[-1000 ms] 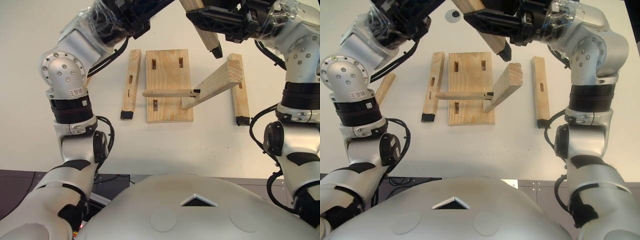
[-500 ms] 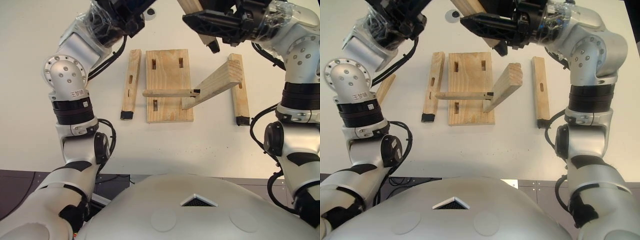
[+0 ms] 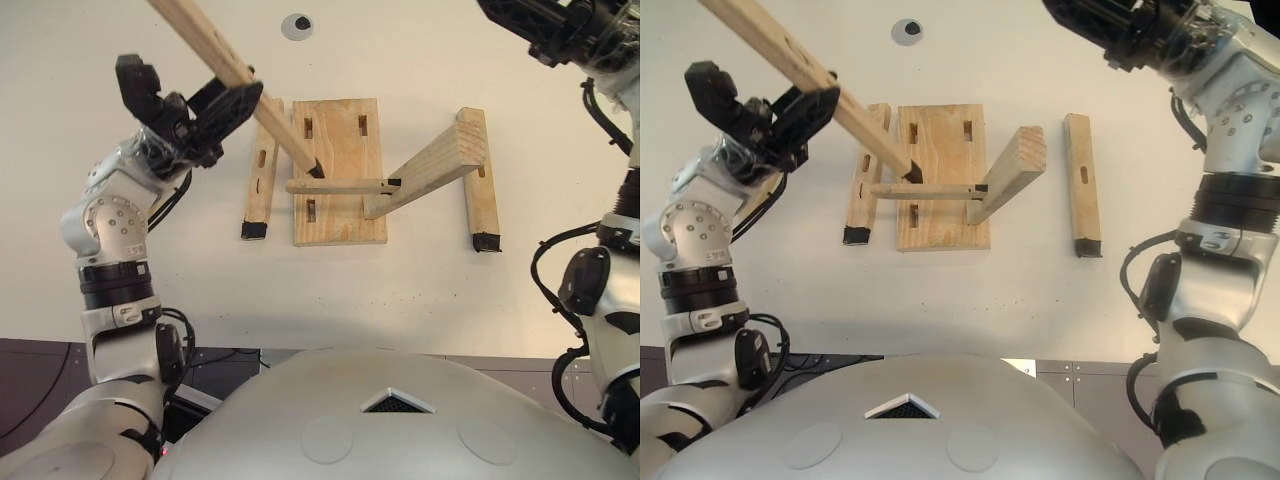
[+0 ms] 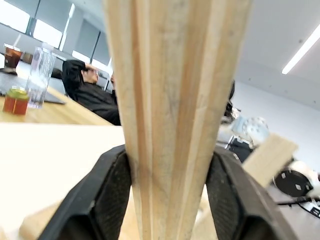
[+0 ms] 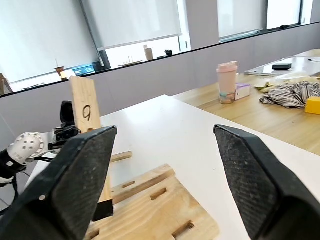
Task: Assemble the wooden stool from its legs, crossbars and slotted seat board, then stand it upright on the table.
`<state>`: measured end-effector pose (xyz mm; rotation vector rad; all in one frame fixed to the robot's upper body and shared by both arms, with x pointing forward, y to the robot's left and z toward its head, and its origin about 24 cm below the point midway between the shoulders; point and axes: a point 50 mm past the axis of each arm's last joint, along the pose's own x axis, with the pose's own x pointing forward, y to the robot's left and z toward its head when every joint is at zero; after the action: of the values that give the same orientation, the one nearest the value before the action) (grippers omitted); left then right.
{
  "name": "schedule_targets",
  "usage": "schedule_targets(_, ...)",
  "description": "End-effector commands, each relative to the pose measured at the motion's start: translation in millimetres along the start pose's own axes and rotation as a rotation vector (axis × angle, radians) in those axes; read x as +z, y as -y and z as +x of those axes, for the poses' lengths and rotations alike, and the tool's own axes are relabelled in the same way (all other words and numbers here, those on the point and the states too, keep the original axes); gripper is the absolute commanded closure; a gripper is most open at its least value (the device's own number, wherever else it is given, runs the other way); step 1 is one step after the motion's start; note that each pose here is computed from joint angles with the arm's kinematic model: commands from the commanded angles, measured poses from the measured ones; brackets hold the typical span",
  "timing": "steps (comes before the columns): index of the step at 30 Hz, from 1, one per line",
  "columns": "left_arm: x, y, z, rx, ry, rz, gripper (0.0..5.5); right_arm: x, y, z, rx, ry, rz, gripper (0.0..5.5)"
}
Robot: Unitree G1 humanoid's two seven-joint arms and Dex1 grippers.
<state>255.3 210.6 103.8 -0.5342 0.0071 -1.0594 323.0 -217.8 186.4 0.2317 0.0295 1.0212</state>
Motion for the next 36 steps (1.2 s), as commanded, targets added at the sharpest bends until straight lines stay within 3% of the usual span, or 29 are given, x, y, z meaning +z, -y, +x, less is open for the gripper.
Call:
schedule_targets(1, -8.1, 7.5, -9.1, -0.021, -0.064, 0.039, 3.44, -7.2, 6.7, -7.2, -0.065, -0.009, 0.005, 1.94)
schedule_targets(9, -24.1, 7.1, -16.4, -0.008, -0.139, 0.087, 3.44, -13.5, 10.4, -7.6, -0.087, -0.02, 0.014, 1.94)
schedule_targets(19, -32.2, 10.8, -59.8, -0.08, -0.462, 0.222, 3.44, -27.1, 10.5, -9.3, -0.113, -0.043, 0.019, 1.94)
schedule_targets(27, -24.2, 23.4, -39.1, -0.154, -0.606, 0.356, 3.49, -37.3, 8.7, -9.7, -0.135, -0.065, 0.01, 1.94)
schedule_targets(36, -21.0, 24.9, -16.6, -0.201, -0.731, 0.371, 3.49, -53.4, 4.1, -10.6, -0.148, -0.102, 0.019, 1.94)
